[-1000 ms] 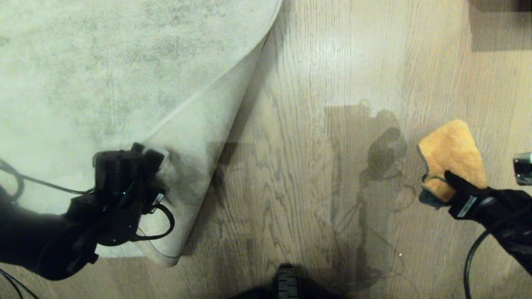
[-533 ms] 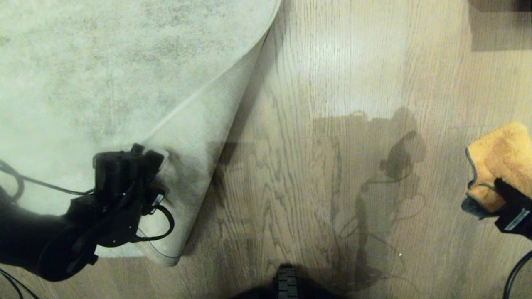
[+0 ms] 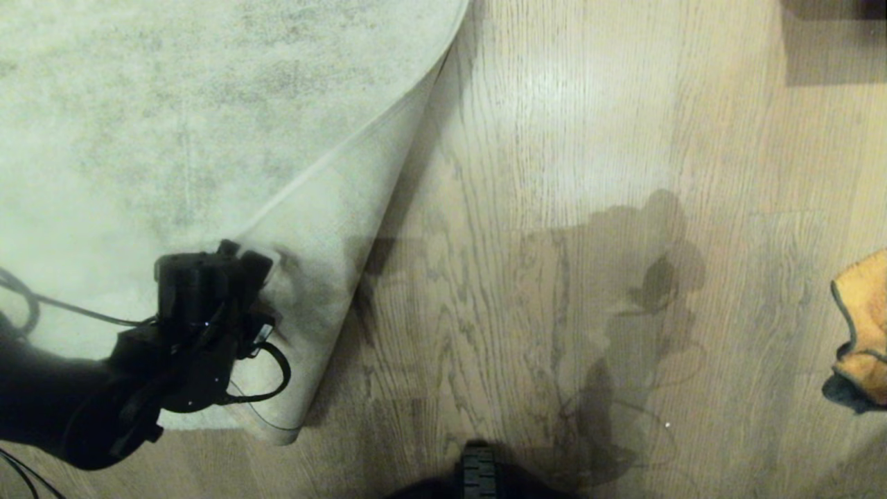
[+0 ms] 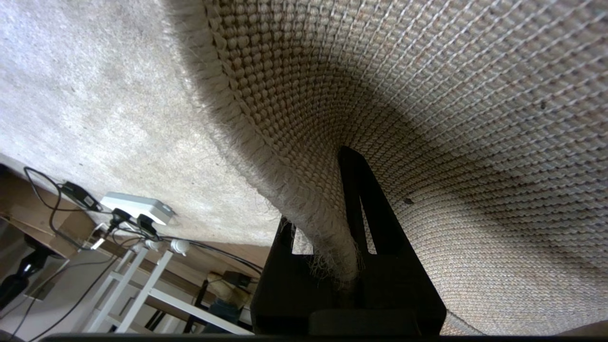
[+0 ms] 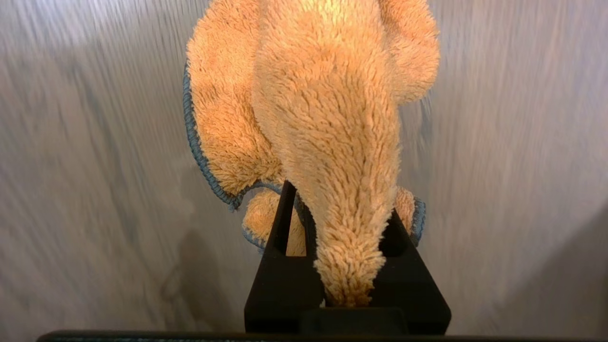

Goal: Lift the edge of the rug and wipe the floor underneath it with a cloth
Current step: Lay down the carpet

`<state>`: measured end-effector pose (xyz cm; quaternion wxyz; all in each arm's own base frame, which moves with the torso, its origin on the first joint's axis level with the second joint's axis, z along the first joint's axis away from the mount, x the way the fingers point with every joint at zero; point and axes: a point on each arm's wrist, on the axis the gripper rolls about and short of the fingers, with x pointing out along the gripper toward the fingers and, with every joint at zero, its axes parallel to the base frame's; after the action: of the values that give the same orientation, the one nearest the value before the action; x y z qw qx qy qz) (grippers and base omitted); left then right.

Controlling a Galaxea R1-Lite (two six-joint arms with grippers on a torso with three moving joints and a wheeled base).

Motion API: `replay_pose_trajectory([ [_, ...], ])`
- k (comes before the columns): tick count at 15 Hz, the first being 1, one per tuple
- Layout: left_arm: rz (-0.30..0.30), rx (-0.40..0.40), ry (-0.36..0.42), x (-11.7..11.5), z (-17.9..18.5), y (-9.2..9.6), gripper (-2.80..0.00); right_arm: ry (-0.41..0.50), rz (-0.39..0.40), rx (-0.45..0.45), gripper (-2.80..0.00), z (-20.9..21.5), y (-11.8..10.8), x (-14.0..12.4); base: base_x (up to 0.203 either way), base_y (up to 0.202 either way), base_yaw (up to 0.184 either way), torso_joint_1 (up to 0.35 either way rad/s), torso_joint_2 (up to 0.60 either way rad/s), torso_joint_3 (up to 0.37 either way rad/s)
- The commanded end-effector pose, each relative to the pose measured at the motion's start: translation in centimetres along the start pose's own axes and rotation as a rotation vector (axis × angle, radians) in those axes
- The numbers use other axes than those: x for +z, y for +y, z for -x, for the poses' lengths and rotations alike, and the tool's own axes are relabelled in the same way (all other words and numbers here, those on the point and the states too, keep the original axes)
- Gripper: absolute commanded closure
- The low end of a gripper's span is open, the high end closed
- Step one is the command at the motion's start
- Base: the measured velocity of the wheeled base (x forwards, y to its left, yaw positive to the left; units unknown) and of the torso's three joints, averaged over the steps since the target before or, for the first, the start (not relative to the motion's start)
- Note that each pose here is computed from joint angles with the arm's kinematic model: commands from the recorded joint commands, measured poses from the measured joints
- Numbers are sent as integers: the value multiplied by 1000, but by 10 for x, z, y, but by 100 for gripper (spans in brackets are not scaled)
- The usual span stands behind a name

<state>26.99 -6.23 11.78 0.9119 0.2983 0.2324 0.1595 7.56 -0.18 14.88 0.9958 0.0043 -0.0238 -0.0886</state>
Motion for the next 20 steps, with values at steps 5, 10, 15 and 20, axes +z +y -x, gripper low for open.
replay_pose_trajectory([
  [5,2,4,0,0,-1,-1,0,21,22,2,0,53,-12,-21,0,0,0,0,0,0],
  [10,5,4,-1,0,-1,0,0,111,51,29,0,77,-17,-48,0,0,0,0,0,0],
  [15,19,11,-16,3,2,4,0,223,66,168,0,82,-14,-62,0,0,0,0,0,0],
  [20,43,22,-41,8,9,12,0,230,51,201,0,85,-14,-65,0,0,0,0,0,0],
])
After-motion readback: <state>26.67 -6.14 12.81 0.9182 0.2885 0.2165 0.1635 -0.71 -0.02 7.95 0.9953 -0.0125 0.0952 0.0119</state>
